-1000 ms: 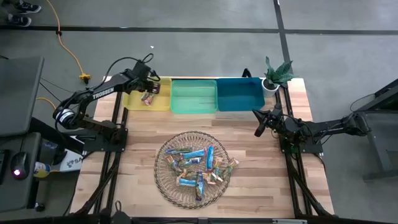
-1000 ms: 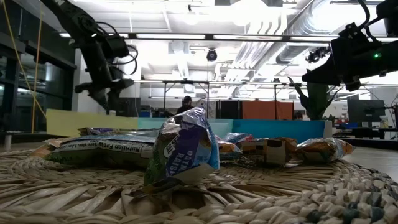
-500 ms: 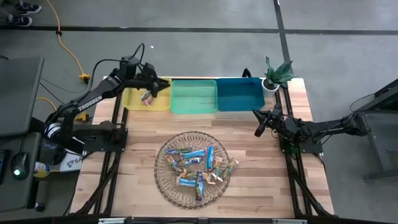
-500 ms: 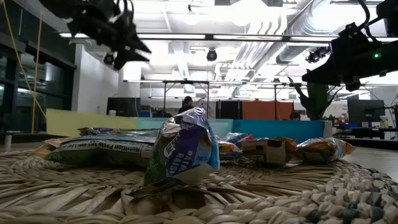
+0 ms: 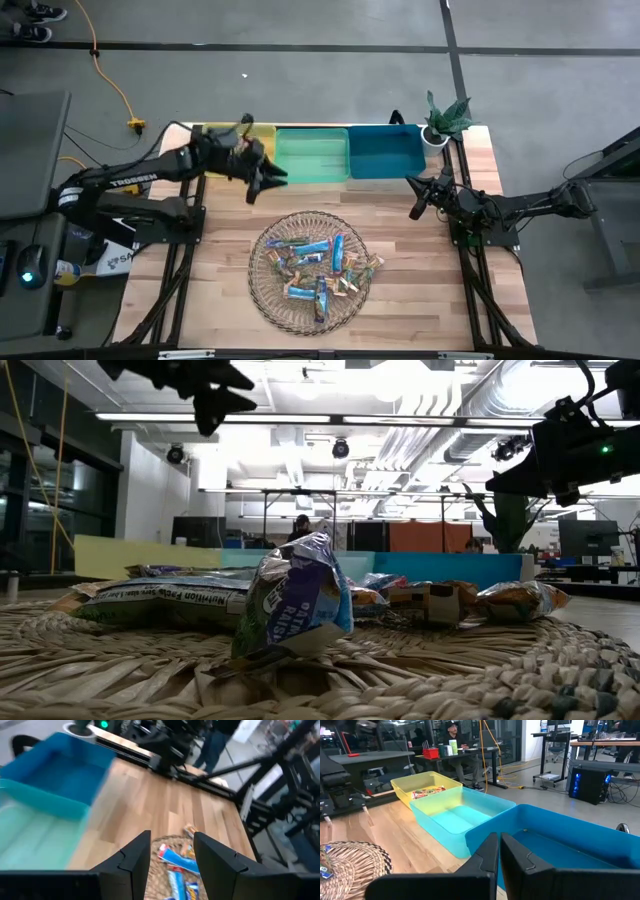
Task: Pick and place Granola Bars by type
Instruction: Put the blue granola bar into the green bin
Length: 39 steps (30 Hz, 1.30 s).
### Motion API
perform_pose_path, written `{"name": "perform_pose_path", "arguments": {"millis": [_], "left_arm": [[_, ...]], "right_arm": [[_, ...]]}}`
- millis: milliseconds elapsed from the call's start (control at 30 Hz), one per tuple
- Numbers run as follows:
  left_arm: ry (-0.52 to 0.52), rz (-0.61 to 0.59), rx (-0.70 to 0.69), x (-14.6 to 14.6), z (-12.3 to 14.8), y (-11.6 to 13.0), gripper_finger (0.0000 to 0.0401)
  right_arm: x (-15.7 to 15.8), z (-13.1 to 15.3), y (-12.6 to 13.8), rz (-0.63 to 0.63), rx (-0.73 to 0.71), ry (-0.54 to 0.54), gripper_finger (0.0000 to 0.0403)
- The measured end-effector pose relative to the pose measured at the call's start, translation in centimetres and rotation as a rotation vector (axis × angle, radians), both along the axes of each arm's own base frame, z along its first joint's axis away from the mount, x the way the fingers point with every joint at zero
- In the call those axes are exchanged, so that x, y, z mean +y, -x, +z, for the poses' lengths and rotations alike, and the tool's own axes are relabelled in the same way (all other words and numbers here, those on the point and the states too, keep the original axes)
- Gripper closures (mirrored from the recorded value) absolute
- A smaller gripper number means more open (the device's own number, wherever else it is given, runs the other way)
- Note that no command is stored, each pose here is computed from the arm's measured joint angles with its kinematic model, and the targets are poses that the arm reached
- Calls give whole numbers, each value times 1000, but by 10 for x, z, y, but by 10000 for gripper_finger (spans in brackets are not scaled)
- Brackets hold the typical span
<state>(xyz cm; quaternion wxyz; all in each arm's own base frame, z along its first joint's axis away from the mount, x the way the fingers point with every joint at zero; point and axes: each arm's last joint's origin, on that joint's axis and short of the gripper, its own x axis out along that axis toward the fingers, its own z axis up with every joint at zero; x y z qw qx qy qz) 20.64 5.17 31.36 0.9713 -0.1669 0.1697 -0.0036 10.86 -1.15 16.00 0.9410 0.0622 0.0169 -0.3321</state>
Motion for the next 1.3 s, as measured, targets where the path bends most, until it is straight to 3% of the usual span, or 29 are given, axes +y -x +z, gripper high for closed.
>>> {"name": "perform_pose_path", "arguments": {"millis": [367, 667, 1067, 1300], "left_arm": [[-122, -10, 92, -68, -11, -12, 254], [-259, -6, 390, -105, -40, 6, 254], [-410, -112, 628, -132, -89, -18, 254], [-437, -156, 734, -136, -119, -35, 254]], "right_arm": [[0, 0, 0, 0, 0, 0, 402], [0, 0, 0, 0, 0, 0, 402], [0, 0, 0, 0, 0, 0, 402], [0, 0, 0, 8, -1, -1, 402]]}}
